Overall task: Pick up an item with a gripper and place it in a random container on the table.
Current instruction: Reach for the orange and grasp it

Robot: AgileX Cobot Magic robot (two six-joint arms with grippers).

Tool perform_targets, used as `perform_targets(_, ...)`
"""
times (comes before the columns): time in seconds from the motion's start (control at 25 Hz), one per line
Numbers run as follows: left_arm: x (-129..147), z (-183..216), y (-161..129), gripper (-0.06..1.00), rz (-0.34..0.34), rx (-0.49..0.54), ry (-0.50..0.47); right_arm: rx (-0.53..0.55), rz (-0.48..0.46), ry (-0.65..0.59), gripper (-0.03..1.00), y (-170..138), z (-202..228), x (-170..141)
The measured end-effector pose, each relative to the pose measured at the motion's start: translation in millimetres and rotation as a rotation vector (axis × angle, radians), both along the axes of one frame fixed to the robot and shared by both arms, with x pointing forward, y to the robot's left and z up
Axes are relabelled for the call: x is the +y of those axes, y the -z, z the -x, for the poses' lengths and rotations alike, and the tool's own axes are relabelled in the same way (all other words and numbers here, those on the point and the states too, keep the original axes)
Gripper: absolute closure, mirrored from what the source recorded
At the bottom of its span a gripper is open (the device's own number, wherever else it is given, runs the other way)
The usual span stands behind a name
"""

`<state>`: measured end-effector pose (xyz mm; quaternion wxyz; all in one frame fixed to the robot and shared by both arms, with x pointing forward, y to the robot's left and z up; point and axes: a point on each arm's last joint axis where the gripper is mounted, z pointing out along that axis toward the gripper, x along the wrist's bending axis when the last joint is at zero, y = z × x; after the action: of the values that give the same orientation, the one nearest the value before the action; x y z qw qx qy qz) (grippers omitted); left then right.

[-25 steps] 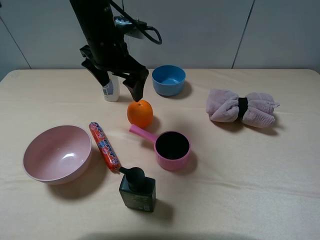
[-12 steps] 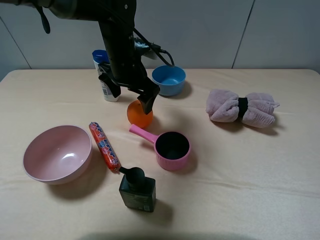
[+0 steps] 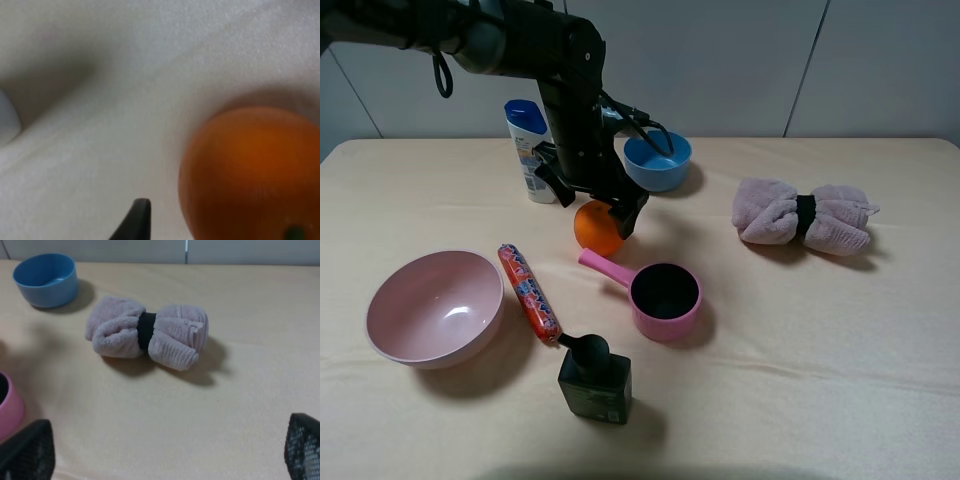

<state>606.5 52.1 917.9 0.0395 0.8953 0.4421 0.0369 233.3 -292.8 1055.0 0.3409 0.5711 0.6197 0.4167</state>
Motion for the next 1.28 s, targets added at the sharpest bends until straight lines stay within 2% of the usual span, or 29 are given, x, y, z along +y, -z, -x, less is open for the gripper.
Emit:
perform_targets(0.48,-2,-3,35,-0.02,-0.023,0.036,0.029,0.000,0.000,0.000,0.27,0,0,0)
perform_targets(0.76,-5,-6,40,-0.02,-0.005,0.009,0.048,0.000,0.000,0.000,0.27,0,0,0)
perform_targets(1.08,-5,-6,40,0.21,-0.004,0.010,0.047,0.000,0.000,0.000,0.27,0,0,0)
perform_targets(1.28,-5,-6,40,0.22,-0.004,0.010,0.047,0.000,0.000,0.000,0.27,0,0,0)
